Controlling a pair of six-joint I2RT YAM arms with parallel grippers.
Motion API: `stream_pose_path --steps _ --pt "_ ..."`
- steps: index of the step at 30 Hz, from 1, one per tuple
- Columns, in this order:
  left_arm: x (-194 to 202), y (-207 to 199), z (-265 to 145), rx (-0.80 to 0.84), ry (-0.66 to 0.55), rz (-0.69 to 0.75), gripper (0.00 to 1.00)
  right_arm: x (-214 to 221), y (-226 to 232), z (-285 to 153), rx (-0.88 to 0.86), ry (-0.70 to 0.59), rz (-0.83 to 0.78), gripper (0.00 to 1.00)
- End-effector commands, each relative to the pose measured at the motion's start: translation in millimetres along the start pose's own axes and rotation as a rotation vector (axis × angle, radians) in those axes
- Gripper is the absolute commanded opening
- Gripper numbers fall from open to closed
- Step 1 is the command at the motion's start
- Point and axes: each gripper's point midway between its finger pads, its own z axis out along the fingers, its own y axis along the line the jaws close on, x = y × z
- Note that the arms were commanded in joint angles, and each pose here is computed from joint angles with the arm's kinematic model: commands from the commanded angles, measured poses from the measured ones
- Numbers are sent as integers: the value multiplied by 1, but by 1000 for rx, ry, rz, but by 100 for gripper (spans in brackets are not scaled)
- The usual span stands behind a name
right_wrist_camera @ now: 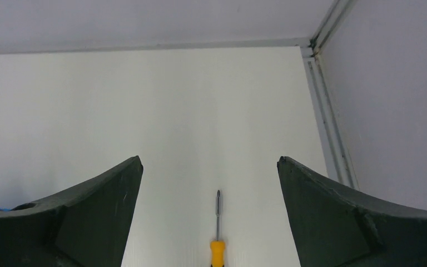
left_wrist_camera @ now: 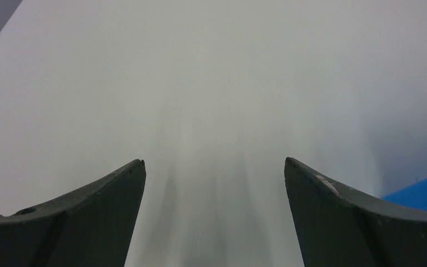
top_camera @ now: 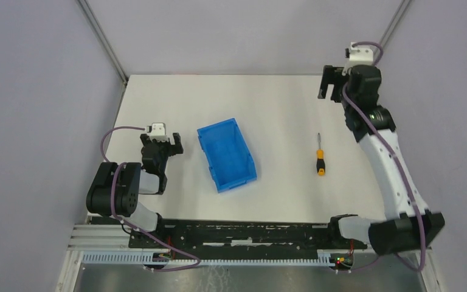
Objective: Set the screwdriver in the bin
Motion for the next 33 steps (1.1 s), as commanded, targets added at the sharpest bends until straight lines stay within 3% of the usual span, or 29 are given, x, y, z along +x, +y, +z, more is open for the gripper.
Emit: stream_pose_path --steps 1,3,11,13,15,16,18,26,29,33 --pt "-14 0 1 2 -45 -23 100 130 12 37 -60 551 -143 98" --pt "-13 0 1 3 -44 -24 100 169 11 46 -45 622 -148 97" --pt "-13 0 1 2 -45 -23 100 310 4 46 -30 871 -150 73" --pt "-13 0 1 2 -45 -24 100 330 2 41 -25 917 -160 61" --pt "-13 0 1 2 -44 -23 100 337 0 38 -22 942 -170 36" --pt "-14 0 1 2 -45 -23 100 332 0 37 -26 939 -174 20" --pt "-14 0 1 2 -45 -24 100 306 0 38 -29 909 -178 0" --pt "-13 0 1 2 -44 -24 100 143 -9 7 -21 781 -219 0" --pt "-13 0 1 3 -44 -24 100 100 -13 1 35 649 -148 0" --pt "-13 0 1 2 -44 -24 100 64 24 -3 -54 518 -69 0"
